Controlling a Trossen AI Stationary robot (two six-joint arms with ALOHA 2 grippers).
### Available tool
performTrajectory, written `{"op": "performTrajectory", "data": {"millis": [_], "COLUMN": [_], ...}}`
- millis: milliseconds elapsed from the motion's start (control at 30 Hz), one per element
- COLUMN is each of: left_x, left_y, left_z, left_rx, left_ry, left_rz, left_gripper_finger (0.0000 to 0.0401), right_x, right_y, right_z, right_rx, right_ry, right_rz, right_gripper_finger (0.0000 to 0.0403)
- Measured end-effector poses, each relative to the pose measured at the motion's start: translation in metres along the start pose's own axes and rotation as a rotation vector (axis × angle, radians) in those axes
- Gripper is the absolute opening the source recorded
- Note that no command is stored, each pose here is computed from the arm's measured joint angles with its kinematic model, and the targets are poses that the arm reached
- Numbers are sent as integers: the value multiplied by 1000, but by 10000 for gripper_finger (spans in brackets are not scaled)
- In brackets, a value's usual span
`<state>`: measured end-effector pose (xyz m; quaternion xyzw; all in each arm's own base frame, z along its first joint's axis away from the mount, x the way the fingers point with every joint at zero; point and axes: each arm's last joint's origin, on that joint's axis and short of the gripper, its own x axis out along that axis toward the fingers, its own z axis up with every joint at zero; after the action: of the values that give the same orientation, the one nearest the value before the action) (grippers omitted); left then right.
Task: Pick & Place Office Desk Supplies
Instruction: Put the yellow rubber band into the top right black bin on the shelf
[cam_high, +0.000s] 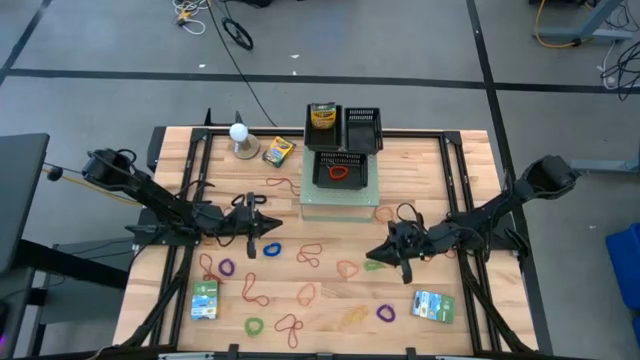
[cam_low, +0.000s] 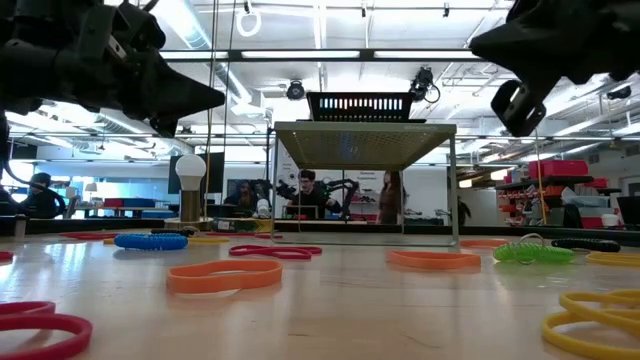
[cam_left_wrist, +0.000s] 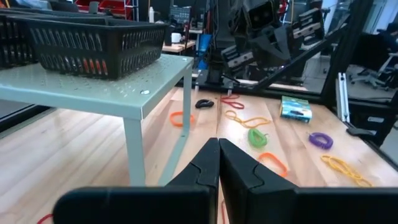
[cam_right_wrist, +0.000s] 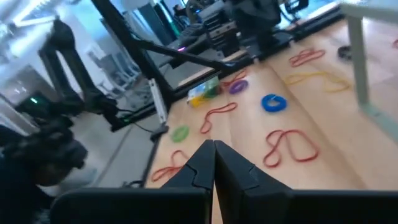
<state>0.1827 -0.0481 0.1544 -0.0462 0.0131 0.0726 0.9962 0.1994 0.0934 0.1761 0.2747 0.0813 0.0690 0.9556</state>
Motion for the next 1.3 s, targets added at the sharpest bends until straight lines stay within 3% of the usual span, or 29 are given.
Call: {"op": "performTrajectory", "data": {"millis": [133, 233, 300, 467, 567, 767, 933, 1100, 1300], "left_x": [0, 0, 0, 0, 0, 0, 0, 0, 1], "left_y": [0, 0, 0, 0, 1, 1, 1, 2, 5], "left_z": [0, 0, 0, 0, 0, 0, 0, -2, -3], "left_rx": [-53, -74, -92, -96, -106, -88, -84, -63, -57], "left_ry": [0, 0, 0, -1, -3, -7, -6, 16, 28], "left_rz": [0, 0, 0, 1, 12, 32, 40, 56, 78], "left_gripper_finger": [9, 9, 9, 9, 9, 9, 9, 9, 9], "right_x": [2, 8, 10, -11, -23, -25, -17, 0, 16], "right_y": [-2, 9, 18, 26, 24, 19, 18, 12, -11], "right_z": [-1, -3, 1, 22, 26, 12, 1, -4, -16], "right_rx": [117, 100, 93, 108, 119, 108, -63, -287, -414], "right_ry": [27, 179, 310, 567, 691, 877, 1078, 1222, 1379], "right_rz": [-43, -111, -257, -775, -883, -836, -695, -565, -490], "right_gripper_finger": [11, 11, 11, 23, 49, 126, 183, 196, 192]}}
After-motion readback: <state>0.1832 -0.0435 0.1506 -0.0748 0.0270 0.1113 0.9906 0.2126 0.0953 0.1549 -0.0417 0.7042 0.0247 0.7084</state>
